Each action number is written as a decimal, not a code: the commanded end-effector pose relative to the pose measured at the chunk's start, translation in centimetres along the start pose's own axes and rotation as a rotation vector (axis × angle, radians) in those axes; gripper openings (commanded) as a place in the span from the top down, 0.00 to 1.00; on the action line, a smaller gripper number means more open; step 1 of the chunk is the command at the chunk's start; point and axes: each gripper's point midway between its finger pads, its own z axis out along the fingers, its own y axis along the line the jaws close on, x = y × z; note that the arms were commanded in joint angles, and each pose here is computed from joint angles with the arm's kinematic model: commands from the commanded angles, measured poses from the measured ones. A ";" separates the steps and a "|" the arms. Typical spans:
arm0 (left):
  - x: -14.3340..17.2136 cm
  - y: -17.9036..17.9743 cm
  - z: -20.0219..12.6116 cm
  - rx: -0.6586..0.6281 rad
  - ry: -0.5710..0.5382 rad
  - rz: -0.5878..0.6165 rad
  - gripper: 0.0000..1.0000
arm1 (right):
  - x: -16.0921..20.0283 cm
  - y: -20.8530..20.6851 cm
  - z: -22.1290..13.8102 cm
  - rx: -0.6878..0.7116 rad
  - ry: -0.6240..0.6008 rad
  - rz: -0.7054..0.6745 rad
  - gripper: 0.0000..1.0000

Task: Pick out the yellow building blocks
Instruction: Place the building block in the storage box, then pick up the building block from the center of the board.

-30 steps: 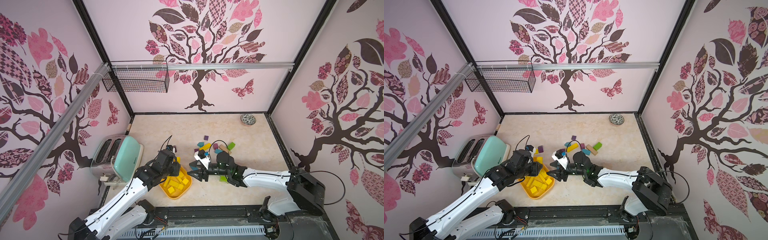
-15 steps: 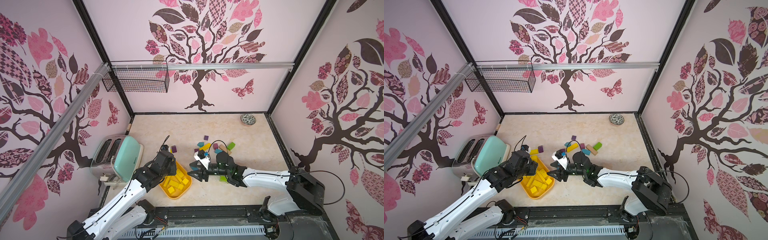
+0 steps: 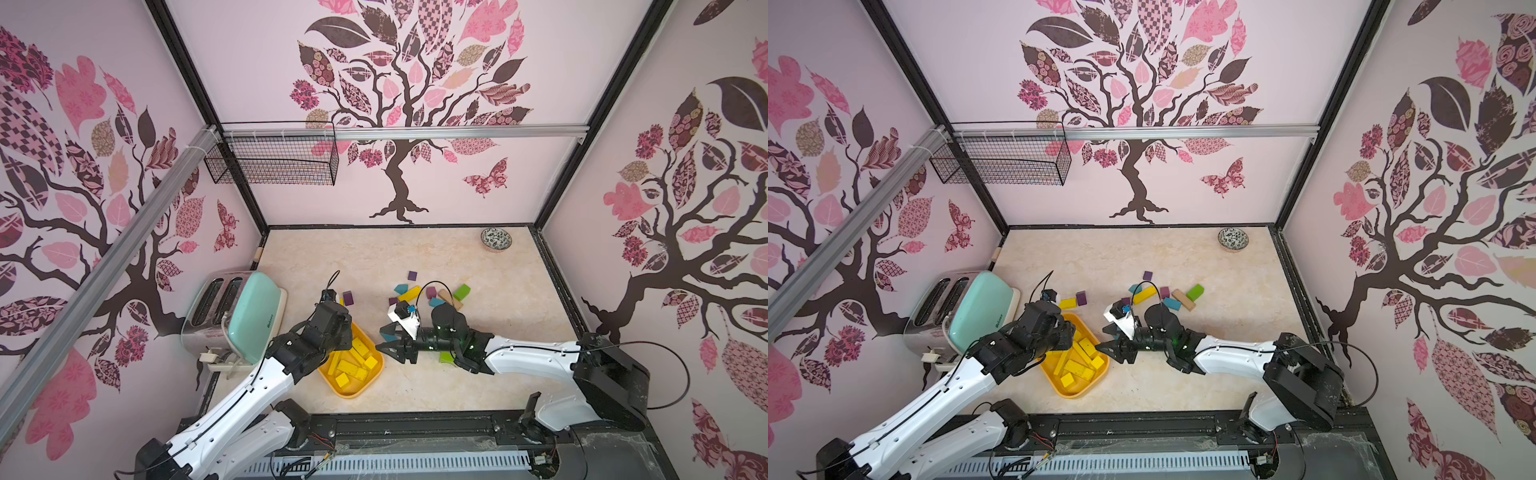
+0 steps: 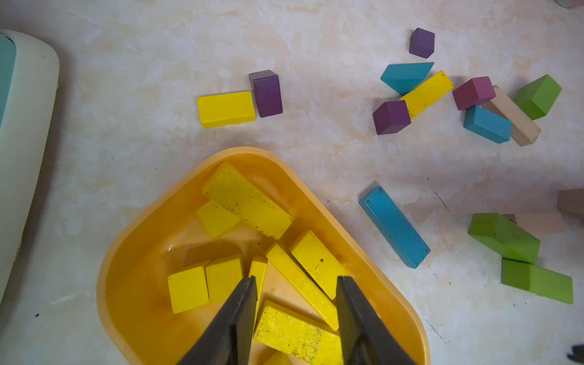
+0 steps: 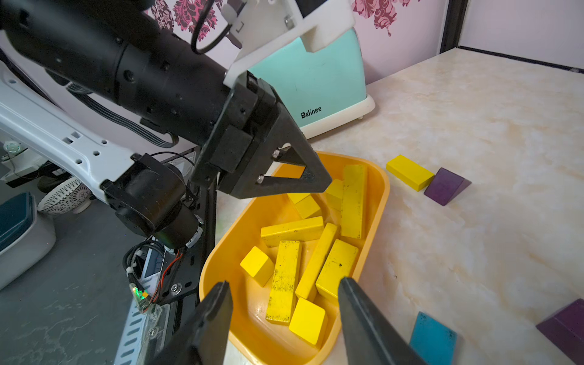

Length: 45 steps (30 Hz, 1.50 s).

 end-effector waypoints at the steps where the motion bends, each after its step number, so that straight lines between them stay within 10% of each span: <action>1: -0.2 0.0 0.2 -0.004 -0.005 0.002 0.52 | -1.4 0.2 -0.3 0.012 -0.033 -0.030 0.41; 21: -2.8 -3.2 2.2 0.056 0.014 0.098 0.49 | -2.8 -7.6 -2.6 0.470 -0.072 -0.006 0.34; 36: -4.1 -9.1 2.5 0.274 0.184 0.479 0.46 | 0.9 -23.1 -5.5 1.003 0.102 0.401 0.29; 45: -2.5 -11.0 1.0 0.468 0.119 0.542 0.41 | 1.9 -25.5 -4.1 1.051 0.081 0.559 0.41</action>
